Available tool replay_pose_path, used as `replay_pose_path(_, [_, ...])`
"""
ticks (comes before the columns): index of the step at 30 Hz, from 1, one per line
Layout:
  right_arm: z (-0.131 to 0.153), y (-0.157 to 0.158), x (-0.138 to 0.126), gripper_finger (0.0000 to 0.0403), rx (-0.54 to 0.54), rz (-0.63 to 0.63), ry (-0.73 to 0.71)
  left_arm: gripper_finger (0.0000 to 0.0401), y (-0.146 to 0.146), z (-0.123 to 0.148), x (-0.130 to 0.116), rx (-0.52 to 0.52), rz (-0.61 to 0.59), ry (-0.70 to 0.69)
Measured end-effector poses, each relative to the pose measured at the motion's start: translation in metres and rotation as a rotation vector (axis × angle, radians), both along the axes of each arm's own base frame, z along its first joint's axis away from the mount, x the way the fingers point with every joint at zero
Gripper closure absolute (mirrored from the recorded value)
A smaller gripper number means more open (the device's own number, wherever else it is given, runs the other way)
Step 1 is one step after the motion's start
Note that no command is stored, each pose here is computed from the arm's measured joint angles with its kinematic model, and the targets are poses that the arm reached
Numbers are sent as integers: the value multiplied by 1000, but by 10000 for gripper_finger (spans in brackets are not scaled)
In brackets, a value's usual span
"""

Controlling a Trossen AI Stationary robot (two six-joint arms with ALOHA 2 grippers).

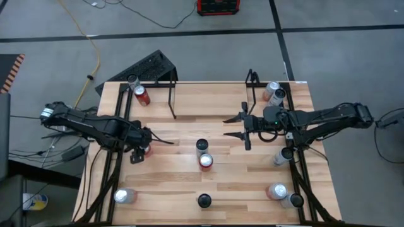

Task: Place canned beverage on shelf
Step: Put the bottom left red black soda can on the shelf

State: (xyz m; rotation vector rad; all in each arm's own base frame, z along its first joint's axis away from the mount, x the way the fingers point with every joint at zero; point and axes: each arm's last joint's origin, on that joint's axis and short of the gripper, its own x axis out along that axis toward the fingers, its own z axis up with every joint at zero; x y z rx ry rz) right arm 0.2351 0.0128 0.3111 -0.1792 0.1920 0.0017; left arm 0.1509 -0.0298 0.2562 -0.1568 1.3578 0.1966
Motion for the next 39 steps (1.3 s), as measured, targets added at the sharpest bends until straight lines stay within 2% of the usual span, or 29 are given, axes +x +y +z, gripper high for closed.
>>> replay_pose_path(10, [0,0,0,198,0,0,0,142,0,2,-1,-1,3,7])
replay_pose_path(21, [0,0,0,198,25,-6,0,142,5,39,0,118,30,-110])
replay_pose_path(39, [0,0,0,198,37,-7,-1,142,3,40,8,97,65,-197])
